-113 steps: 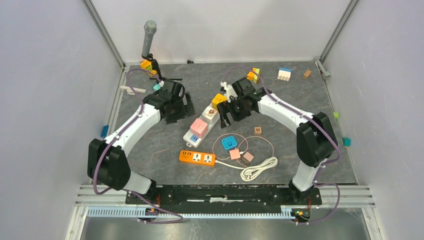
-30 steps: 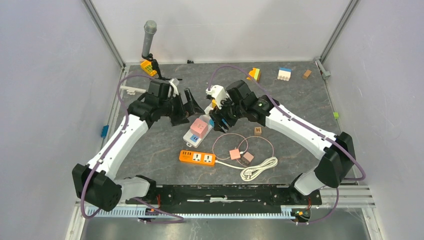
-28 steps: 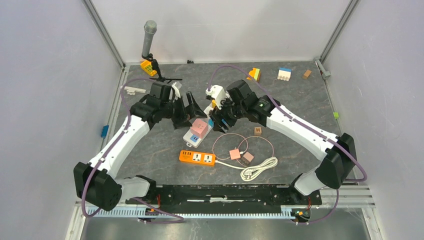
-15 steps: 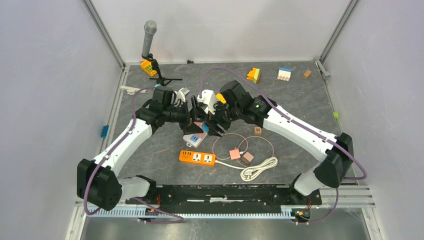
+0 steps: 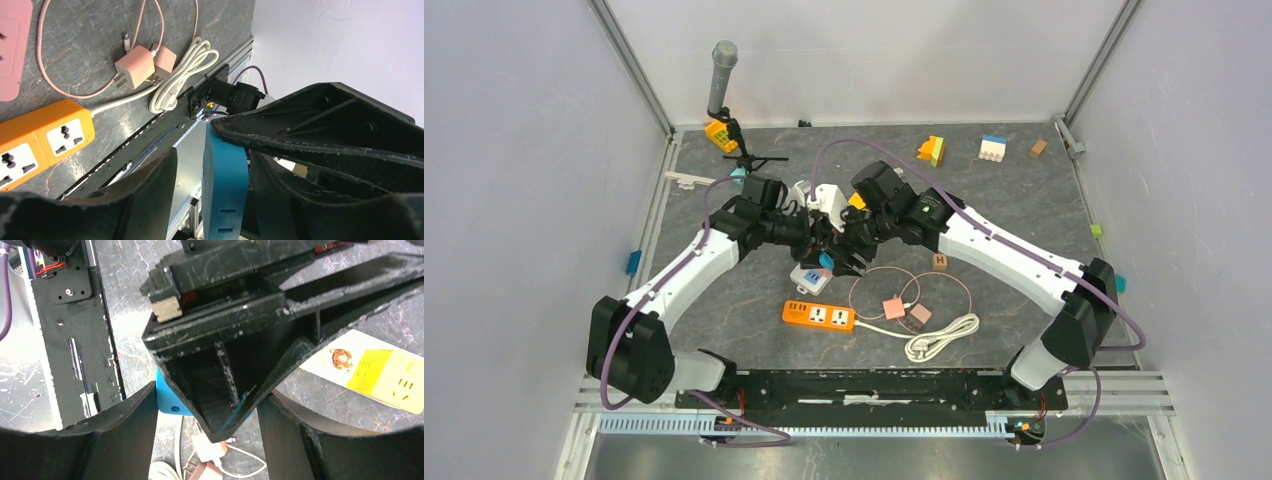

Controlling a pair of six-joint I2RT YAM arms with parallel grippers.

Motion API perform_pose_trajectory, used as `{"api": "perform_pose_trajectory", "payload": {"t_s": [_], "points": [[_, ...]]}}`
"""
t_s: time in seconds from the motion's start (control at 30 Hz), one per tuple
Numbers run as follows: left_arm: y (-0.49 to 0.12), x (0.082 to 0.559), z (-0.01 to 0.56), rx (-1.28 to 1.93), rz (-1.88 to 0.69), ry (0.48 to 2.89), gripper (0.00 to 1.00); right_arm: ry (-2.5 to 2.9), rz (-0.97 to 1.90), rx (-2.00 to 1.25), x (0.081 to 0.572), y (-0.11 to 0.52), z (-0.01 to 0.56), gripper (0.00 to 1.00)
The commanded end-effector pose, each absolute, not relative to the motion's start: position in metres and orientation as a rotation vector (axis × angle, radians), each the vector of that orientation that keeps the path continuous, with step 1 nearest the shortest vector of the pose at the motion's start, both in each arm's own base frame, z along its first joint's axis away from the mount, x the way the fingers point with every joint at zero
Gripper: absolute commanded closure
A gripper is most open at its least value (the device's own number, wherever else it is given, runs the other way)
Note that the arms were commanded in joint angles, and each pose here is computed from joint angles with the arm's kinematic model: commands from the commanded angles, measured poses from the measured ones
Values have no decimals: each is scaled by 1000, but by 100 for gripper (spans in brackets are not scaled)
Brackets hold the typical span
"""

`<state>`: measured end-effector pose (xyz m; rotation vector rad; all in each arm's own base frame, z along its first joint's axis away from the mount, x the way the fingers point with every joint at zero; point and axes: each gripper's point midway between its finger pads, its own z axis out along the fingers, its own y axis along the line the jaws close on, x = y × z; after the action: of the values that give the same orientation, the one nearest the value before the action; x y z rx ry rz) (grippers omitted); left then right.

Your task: Insert the plug

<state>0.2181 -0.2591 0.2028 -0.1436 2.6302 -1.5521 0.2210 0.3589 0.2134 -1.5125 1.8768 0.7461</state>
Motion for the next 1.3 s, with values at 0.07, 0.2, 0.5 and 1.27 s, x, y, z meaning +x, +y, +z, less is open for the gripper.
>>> {"api": "perform_pose_trajectory", "payload": {"t_s": [0.07,0.2,0.5,1.27], "points": [[-274,219,224,-14,-1632,2581,44,1802,771,-1506,224,371,236,53],[-276,219,222,-9,-1640,2591,61,1809,762,-1507,225,372,233,53],[-274,214,218,15,-1644,2623,96,1825,736,-1499,229,371,230,53],[-268,210,213,117,-1567,2679,61,1828,721,-1517,230,369,226,53]]}}
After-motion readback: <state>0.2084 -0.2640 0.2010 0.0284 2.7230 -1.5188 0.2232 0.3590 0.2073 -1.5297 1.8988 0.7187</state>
